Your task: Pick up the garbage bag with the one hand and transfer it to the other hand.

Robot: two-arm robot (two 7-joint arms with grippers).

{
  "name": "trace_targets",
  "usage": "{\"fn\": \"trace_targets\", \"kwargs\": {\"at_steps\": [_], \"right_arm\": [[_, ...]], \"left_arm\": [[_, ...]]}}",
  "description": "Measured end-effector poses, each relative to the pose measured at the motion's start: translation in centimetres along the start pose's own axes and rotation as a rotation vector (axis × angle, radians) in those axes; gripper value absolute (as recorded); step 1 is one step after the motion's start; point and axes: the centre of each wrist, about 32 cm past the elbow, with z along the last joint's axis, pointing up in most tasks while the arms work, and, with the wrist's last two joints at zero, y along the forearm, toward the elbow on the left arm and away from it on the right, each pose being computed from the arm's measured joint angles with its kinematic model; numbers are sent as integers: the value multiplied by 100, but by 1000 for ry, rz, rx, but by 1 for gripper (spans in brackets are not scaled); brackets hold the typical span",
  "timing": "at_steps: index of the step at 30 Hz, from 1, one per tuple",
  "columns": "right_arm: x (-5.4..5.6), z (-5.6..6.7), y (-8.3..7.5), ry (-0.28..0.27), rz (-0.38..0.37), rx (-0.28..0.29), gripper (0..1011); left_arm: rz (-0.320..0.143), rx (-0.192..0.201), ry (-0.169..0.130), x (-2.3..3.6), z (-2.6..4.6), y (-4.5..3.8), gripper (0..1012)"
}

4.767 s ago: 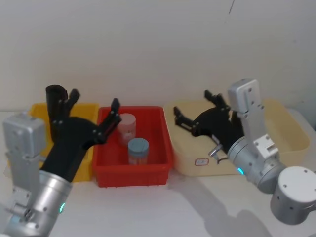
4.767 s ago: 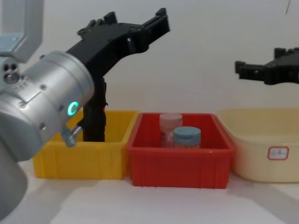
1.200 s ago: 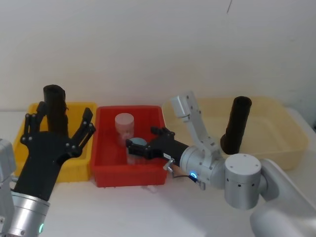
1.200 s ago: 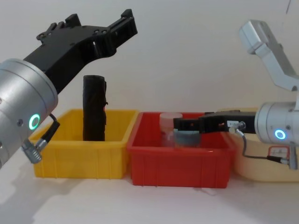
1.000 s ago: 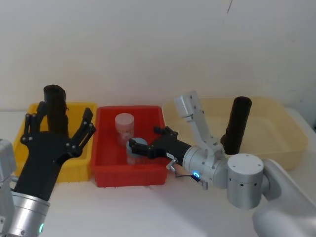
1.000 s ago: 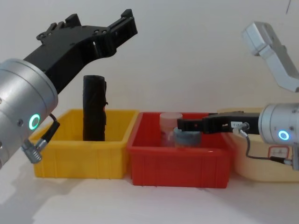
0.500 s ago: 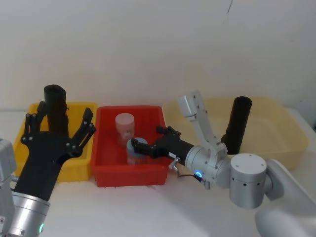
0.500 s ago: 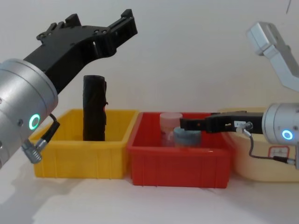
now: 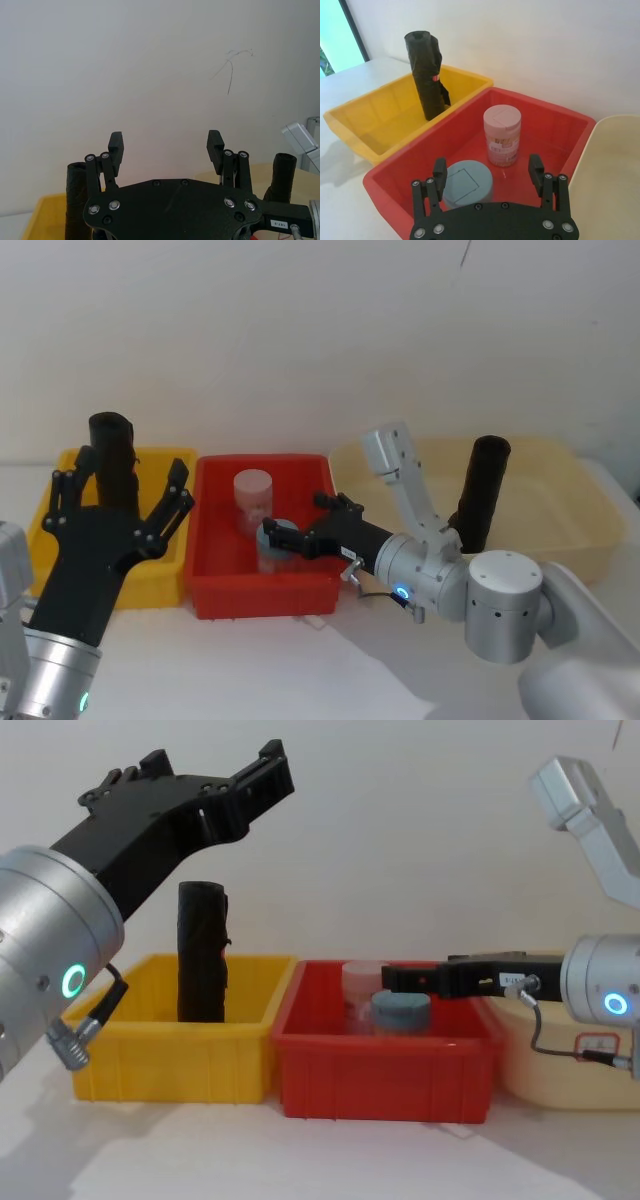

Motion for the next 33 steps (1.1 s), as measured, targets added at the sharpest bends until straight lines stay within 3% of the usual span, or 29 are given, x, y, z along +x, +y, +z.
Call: {"fn": "trace_targets", "kwargs": {"at_steps": [33], "right_arm": [[-26,-102,27,2,5,-31,1001]], "left_arm": [[0,0,0,0,0,0,1001]]}}
